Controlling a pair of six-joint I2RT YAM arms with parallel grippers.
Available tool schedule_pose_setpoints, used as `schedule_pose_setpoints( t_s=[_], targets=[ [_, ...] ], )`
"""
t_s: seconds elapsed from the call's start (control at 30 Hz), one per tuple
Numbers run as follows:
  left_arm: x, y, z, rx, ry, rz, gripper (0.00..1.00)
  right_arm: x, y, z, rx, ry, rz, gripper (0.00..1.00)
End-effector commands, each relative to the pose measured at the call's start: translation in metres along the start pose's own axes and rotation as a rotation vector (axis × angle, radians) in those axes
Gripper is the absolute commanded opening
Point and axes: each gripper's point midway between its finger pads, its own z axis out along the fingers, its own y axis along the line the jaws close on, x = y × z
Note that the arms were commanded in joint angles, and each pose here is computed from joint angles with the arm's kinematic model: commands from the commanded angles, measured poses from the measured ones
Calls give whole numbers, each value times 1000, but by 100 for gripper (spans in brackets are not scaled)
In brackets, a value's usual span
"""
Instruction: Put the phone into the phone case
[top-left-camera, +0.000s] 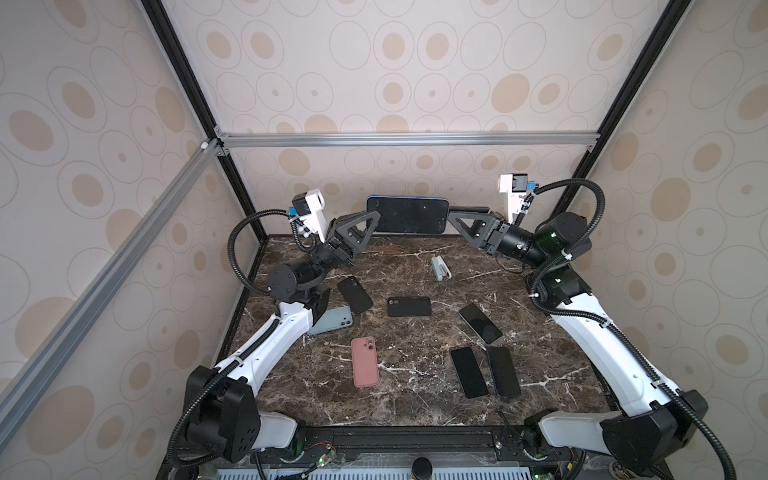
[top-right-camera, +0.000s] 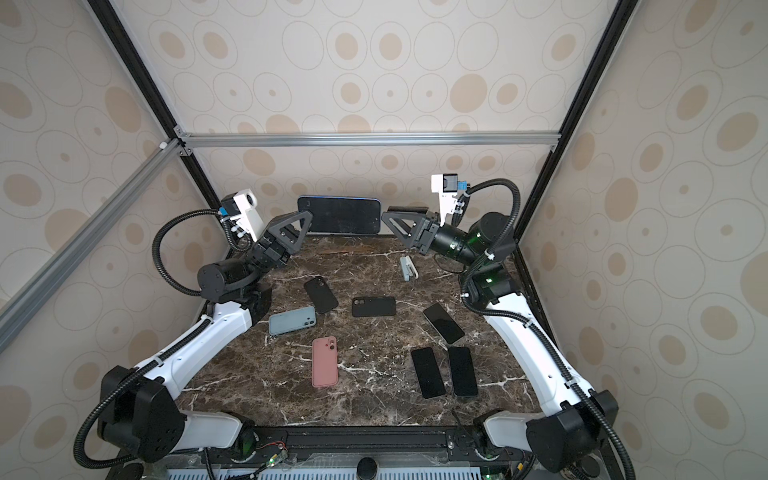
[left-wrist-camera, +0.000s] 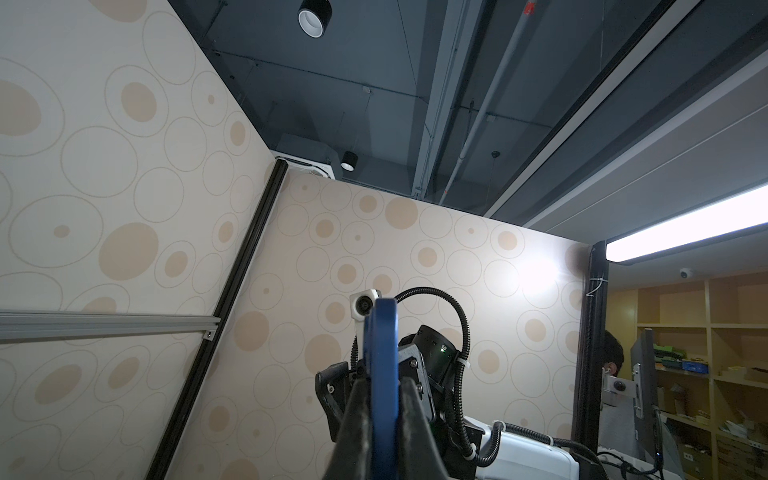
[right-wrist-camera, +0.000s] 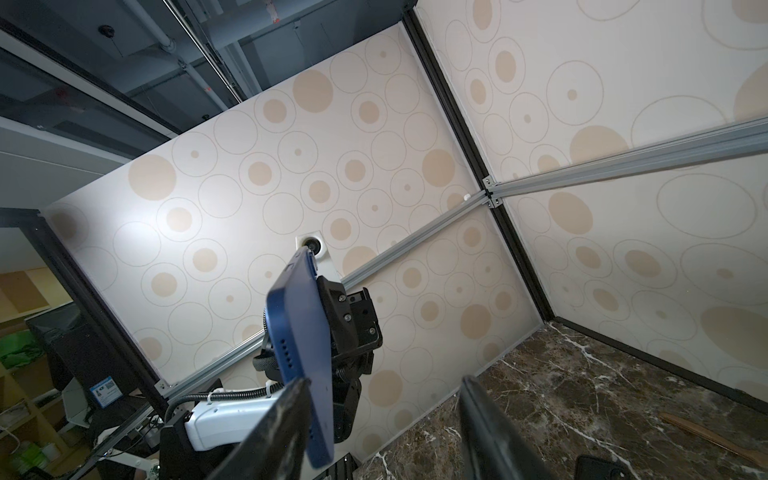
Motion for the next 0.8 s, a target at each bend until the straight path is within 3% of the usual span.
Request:
schedule_pose_setpoints(
  t_s=[0.0, 0.23, 0.63, 0.77],
  targets=[
    [2, -12, 3, 24, 1, -1, 0, 16, 42, 6, -162, 74, -51, 64],
    [2, -20, -1, 46, -9, 8, 0, 17, 52, 2, -201, 75, -71, 59],
    [-3, -26, -7, 72, -44, 12, 0, 10, 64, -3, -231, 70, -113, 65],
    [-4, -25, -9, 72, -48, 14, 0, 7, 56, -8, -177, 55, -122, 68]
  ],
)
